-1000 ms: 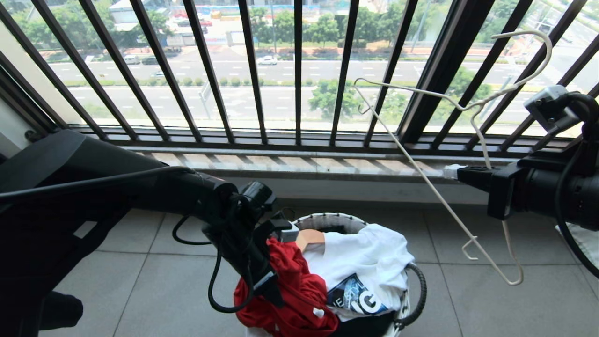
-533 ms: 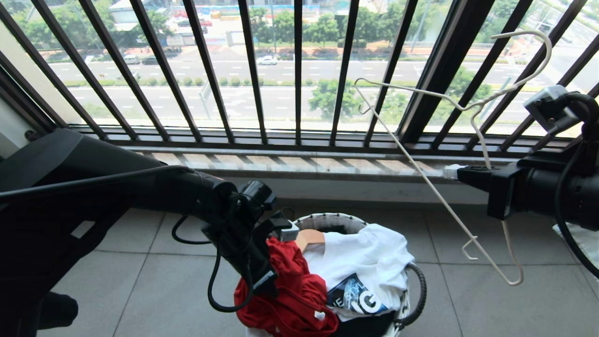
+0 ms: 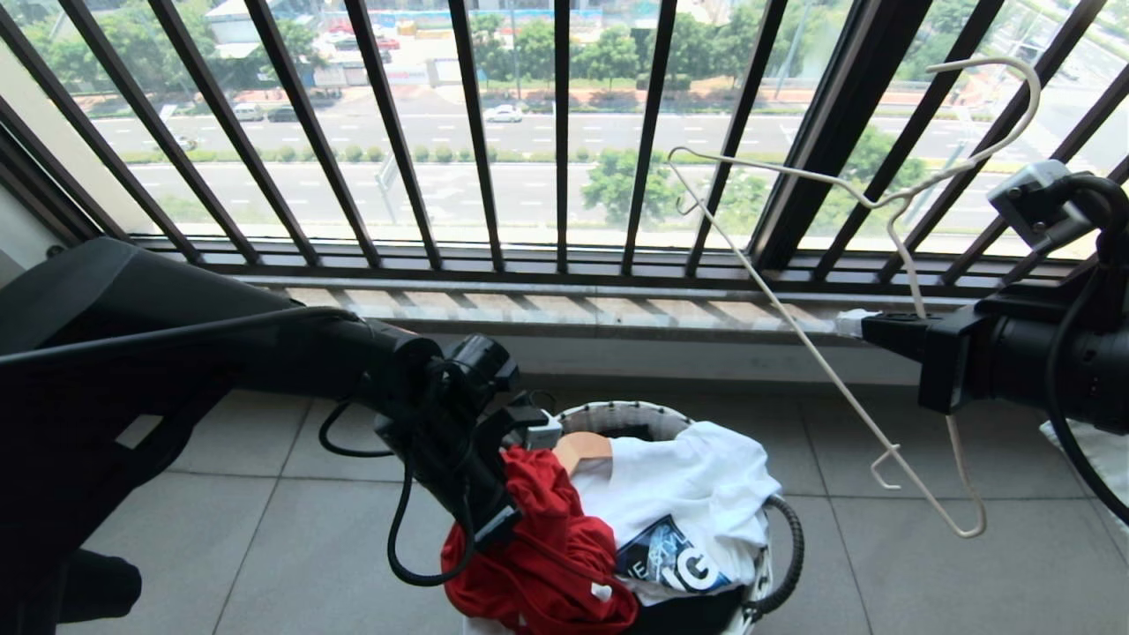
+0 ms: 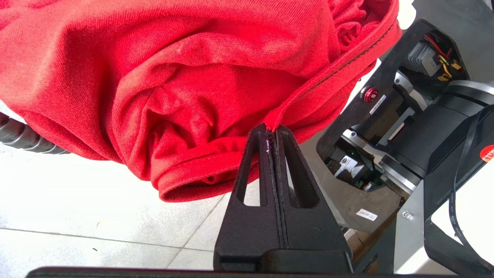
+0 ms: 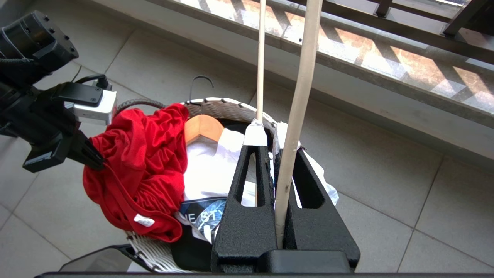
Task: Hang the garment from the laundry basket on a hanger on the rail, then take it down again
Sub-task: Pick up clothes from the basket
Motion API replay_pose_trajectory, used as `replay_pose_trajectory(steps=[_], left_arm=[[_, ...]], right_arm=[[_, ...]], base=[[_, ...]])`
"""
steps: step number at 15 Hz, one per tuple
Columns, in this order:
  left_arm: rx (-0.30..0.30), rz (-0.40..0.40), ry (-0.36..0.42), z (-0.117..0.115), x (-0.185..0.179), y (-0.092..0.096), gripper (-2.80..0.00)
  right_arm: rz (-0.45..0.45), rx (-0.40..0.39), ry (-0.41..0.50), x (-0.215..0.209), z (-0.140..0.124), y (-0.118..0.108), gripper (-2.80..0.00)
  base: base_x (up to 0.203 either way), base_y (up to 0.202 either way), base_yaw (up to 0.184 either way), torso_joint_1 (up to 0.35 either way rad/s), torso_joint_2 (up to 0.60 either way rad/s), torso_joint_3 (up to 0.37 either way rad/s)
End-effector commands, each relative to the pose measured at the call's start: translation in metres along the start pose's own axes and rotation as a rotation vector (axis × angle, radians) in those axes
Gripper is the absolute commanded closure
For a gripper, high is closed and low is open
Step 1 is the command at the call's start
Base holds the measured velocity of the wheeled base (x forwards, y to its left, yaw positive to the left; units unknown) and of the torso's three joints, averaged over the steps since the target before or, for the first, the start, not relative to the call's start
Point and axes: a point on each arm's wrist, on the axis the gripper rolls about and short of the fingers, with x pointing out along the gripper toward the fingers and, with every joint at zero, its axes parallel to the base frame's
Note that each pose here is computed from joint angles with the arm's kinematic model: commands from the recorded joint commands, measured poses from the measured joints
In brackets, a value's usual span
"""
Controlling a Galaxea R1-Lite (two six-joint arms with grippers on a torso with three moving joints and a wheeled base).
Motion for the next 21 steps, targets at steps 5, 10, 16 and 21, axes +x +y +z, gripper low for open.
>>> replay_pose_trajectory(steps=[5, 10, 16, 21], left_arm=[[-0.043, 0.058, -0.081, 0.002, -0.032, 0.011, 0.0], [-0.074, 0.235, -0.096, 0.003, -0.062, 0.004, 0.0], [-0.109, 0.333, -0.226, 0.012, -0.09, -0.034, 0.0], [-0.042, 0.432, -0.382, 0.007, -0.107, -0.076, 0.0]], right_arm=[[0.001, -0.001, -0.001, 0.0, 0.0, 0.0, 0.0], [0.001, -0.001, -0.001, 0.0, 0.0, 0.0, 0.0], [-0.001, -0.001, -0.004, 0.0, 0.001, 0.0, 0.0], [-0.001, -0.001, -0.006, -0.001, 0.001, 0.0, 0.0]], base=[[0.0, 0.0, 0.0, 0.0, 0.0, 0.0], [0.0, 0.0, 0.0, 0.0, 0.0, 0.0], [0.0, 0.0, 0.0, 0.0, 0.0, 0.0], [0.0, 0.0, 0.0, 0.0, 0.0, 0.0]])
